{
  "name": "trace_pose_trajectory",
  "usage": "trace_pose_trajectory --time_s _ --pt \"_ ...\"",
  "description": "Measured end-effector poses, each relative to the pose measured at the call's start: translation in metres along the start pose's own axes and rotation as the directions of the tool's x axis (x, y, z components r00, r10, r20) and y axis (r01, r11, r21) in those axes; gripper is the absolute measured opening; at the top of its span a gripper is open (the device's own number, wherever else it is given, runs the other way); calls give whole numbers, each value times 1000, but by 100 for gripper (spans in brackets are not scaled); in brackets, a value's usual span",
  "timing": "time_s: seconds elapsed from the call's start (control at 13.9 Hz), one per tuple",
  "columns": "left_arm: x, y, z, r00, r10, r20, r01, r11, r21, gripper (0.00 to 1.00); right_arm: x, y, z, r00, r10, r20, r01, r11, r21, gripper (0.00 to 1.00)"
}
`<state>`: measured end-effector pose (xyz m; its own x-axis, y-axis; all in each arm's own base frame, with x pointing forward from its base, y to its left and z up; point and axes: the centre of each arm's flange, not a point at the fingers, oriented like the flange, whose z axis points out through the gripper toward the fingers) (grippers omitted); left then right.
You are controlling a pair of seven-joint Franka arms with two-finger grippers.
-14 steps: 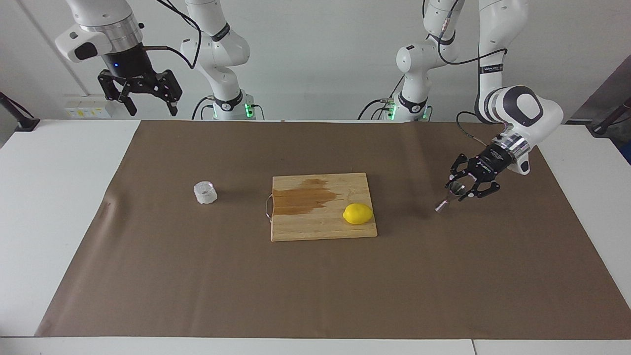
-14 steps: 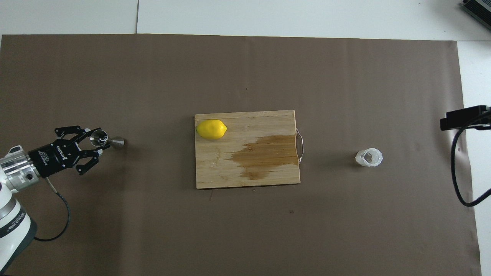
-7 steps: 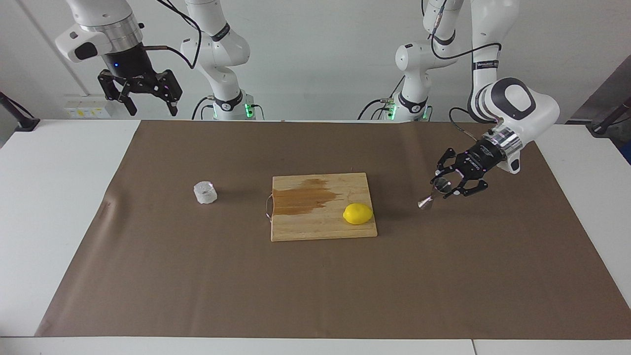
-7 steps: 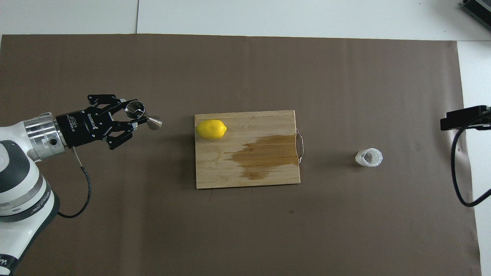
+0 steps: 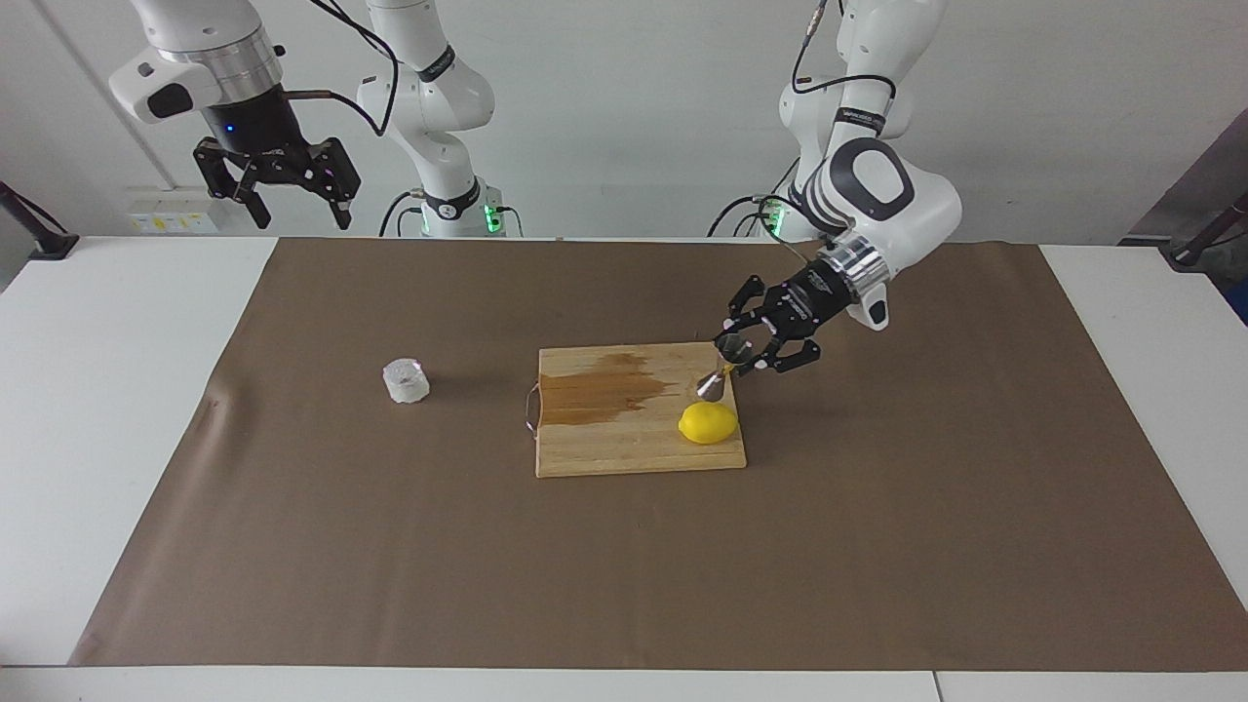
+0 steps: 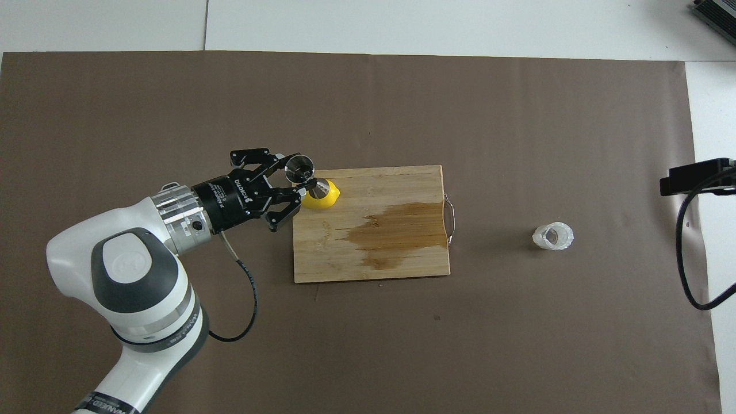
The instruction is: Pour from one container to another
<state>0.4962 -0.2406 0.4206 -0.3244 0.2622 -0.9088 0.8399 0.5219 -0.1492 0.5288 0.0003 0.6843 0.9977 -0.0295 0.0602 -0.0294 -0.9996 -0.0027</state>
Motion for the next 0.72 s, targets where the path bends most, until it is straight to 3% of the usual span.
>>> trace_pose_trajectory --time_s 0.36,0.72 --pt "-1 -72 46 999 -28 -47 27 999 -40 50 0 0 0 1000 0 0 0 1000 0 100" --pt "0 -100 86 997 8 -80 -9 1000 -13 50 0 0 0 1000 0 0 0 1000 0 100"
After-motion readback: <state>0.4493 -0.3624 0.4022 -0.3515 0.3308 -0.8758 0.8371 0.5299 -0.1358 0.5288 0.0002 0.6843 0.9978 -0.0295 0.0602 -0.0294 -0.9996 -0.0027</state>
